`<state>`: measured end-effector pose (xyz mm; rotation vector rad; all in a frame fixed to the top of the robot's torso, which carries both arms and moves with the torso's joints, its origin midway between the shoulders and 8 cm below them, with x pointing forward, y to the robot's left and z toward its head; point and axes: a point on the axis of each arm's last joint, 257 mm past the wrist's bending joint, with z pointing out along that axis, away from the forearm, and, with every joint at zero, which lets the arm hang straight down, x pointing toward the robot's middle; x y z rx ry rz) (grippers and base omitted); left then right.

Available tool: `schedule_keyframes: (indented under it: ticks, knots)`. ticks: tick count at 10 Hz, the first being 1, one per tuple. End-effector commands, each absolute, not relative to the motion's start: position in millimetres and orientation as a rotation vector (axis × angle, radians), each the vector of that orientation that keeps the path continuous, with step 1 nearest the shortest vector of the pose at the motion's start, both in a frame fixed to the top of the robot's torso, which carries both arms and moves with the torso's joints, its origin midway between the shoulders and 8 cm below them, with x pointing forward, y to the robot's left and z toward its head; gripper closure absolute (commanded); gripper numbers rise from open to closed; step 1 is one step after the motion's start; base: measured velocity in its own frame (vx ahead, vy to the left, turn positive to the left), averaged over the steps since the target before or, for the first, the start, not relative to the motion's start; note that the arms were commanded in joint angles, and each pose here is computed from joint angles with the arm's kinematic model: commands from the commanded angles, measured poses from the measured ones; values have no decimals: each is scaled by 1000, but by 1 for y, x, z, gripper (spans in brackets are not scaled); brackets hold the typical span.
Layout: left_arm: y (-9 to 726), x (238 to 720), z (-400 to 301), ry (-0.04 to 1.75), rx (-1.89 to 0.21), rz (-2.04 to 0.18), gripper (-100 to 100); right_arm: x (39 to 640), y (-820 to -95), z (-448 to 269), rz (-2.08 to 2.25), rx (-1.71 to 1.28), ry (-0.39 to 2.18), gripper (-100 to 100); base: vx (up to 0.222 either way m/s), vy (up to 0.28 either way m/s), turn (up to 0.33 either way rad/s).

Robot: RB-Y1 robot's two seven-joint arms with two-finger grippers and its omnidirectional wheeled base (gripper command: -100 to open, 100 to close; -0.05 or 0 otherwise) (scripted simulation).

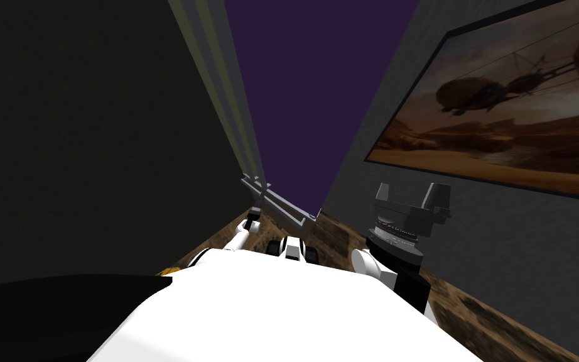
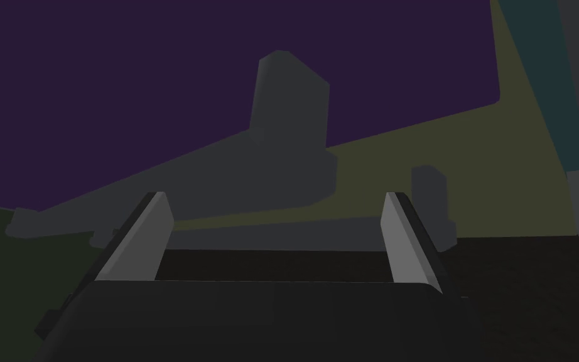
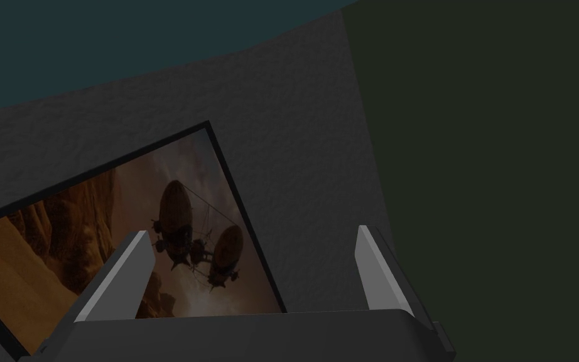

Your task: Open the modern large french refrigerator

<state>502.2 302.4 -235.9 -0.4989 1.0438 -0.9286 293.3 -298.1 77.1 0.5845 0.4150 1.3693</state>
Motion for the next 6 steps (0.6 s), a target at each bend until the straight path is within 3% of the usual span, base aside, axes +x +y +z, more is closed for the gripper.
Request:
schedule_keyframes:
  ticks: [1,6]
  knots:
    - [302,502,-236,1044,-499,-929,-100,293,-298,77,1369,585,415,0,5,16,-44]
    - [306,516,-228,1054,-497,-919,-100,293,-298,77,1369,585,415,0,-2,-9,12]
